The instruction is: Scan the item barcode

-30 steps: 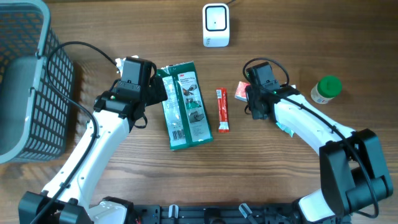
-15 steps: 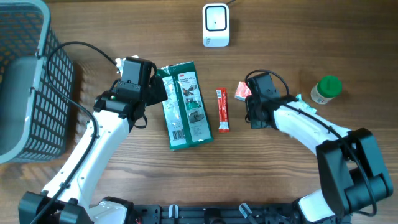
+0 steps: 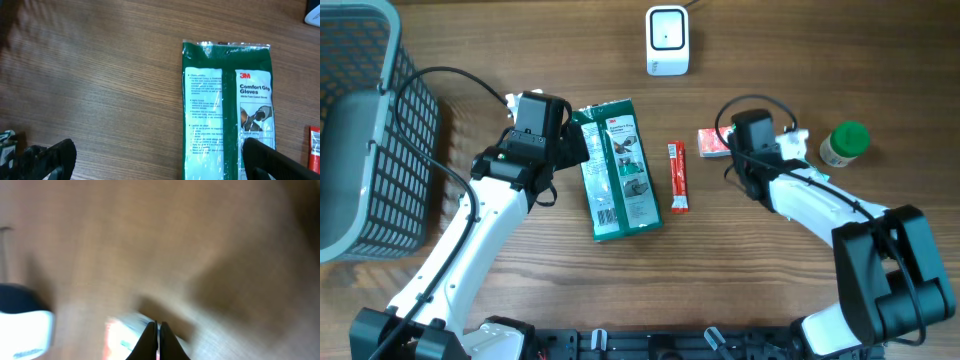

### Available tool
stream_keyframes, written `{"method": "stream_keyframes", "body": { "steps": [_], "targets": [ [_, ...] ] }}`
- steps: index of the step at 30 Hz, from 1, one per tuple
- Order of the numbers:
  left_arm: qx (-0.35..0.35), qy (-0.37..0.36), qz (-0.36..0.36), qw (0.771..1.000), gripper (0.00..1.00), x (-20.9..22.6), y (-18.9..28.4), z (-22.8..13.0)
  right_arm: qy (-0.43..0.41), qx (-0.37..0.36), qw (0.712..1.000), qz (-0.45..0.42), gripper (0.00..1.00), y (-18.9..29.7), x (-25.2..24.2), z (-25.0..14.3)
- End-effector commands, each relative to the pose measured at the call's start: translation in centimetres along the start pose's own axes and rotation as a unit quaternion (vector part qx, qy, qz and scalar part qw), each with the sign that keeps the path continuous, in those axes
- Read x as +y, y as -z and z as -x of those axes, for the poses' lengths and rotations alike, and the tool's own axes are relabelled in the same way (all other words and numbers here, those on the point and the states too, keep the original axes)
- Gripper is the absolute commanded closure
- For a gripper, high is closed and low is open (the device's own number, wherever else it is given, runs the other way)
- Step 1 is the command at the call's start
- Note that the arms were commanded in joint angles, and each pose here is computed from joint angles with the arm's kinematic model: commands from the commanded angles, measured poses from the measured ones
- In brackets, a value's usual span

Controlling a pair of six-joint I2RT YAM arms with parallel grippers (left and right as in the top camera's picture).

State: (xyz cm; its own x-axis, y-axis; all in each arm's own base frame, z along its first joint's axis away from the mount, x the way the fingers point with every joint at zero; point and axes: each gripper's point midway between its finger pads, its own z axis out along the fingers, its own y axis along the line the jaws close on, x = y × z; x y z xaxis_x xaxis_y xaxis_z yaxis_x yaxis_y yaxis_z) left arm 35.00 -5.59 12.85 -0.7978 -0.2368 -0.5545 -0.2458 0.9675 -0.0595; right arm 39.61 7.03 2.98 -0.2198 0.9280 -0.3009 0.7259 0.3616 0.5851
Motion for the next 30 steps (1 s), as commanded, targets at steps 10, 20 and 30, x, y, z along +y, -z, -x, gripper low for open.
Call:
{"method": "stream_keyframes", "body": {
  "steps": [10, 20, 30],
  "targets": [
    [-0.006, -0.002, 0.003, 1.0, 0.0, 0.2, 0.1, 0.5, 0.142, 0.11, 0.984, 0.019, 0.96, 3.2, 3.5, -2.0],
    [-0.006, -0.002, 0.003, 1.0, 0.0, 0.2, 0.1, 0.5, 0.05, 0.164, 0.984, -0.058, 0.65, 2.6, -0.4, -5.8],
    [-0.006, -0.002, 0.003, 1.0, 0.0, 0.2, 0.1, 0.5, 0.022, 0.148, 0.985, -0.089, 0.7, 0.1, -2.2, -6.3]
  ]
}}
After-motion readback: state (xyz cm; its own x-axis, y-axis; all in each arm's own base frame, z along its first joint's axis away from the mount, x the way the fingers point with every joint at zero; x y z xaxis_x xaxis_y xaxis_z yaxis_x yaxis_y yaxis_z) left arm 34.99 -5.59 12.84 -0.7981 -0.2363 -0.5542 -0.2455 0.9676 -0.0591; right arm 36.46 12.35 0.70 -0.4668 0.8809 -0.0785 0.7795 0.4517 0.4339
